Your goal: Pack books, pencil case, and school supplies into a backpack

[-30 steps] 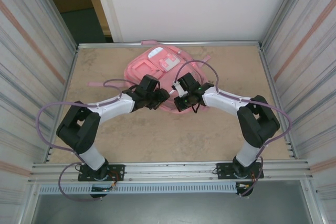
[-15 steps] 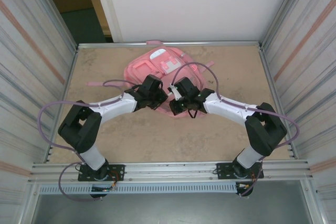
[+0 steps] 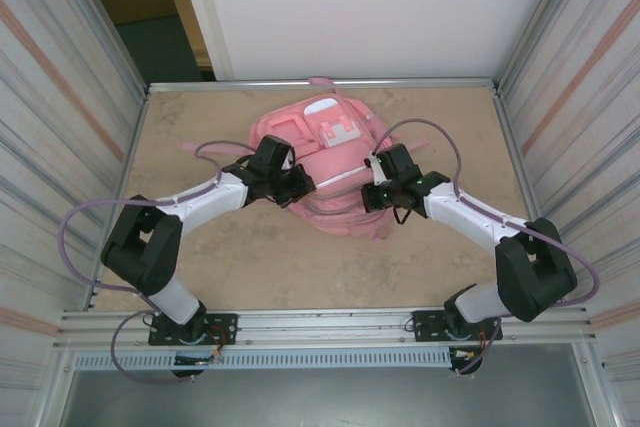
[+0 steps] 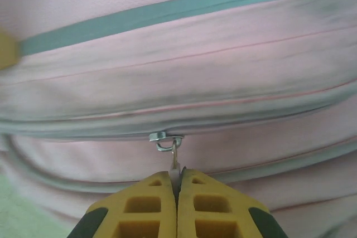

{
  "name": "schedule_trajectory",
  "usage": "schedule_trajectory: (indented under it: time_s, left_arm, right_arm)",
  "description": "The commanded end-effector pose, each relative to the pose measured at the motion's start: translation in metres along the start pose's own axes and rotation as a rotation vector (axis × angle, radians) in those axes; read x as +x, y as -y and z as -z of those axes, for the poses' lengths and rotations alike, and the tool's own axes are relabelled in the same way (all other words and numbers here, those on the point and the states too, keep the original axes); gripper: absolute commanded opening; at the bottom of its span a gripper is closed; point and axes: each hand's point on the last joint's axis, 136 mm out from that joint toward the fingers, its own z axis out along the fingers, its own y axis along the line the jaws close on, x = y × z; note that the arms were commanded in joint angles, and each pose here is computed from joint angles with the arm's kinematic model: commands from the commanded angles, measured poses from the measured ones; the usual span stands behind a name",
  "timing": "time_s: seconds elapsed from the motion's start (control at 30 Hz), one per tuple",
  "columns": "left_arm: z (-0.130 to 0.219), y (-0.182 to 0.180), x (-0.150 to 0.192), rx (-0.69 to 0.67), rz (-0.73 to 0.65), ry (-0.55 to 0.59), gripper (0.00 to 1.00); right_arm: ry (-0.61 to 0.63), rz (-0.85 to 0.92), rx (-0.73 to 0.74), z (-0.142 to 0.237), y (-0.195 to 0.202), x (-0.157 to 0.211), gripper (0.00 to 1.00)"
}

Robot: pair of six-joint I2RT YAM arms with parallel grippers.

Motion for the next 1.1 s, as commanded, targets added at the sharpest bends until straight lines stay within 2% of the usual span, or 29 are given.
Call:
schedule_trajectory:
  time_s: [0.0, 0.13, 0.2, 0.27, 0.33, 0.43, 0.57, 0.67, 0.8, 1.0, 1.07]
  left_arm:
    - [0.022, -0.008, -0.013, 0.026, -0.132, -0.045, 0.03]
    - [0.022, -0.039, -0.068, 0.01, -0.064, 0.025, 0.09]
    - [0.021, -0.057, -0.094, -0.014, -0.004, 0.036, 0.16]
    - [0.026, -0.066, -0.103, 0.018, 0.08, 0.026, 0.19]
    - [0.039, -0.064, -0.101, 0.048, 0.1, 0.041, 0.28]
    - [0.066, -0.061, -0.079, -0.034, 0.045, 0.089, 0.42]
    - [0.082, -0.057, -0.044, -0.084, 0.045, 0.132, 0.48]
    - [0.074, -0.056, -0.024, -0.083, 0.098, 0.159, 0.5]
    - [0.057, -0.058, -0.014, -0.107, 0.163, 0.181, 0.53]
    - [0.036, -0.057, -0.025, -0.135, 0.211, 0.225, 0.53]
    - [0.034, -0.058, -0.035, -0.165, 0.191, 0.246, 0.48]
  right_arm:
    - [-0.039, -0.013, -0.029, 0.004, -0.002, 0.013, 0.0]
    - [-0.023, 0.004, -0.084, -0.002, -0.029, 0.012, 0.0]
    - [-0.017, 0.001, -0.131, -0.008, -0.046, 0.006, 0.0]
    - [-0.021, 0.001, -0.168, -0.013, -0.064, 0.0, 0.0]
    - [-0.031, 0.032, -0.185, -0.018, -0.083, -0.003, 0.0]
    - [-0.038, 0.071, -0.222, -0.023, -0.11, -0.008, 0.0]
    - [-0.038, 0.1, -0.265, -0.024, -0.138, -0.01, 0.0]
    - [-0.034, 0.103, -0.309, -0.025, -0.155, -0.012, 0.0]
    - [-0.032, 0.115, -0.323, -0.026, -0.17, -0.01, 0.0]
    - [-0.048, 0.123, -0.355, -0.029, -0.191, 0.003, 0.0]
    - [-0.05, 0.121, -0.344, -0.03, -0.187, 0.008, 0.0]
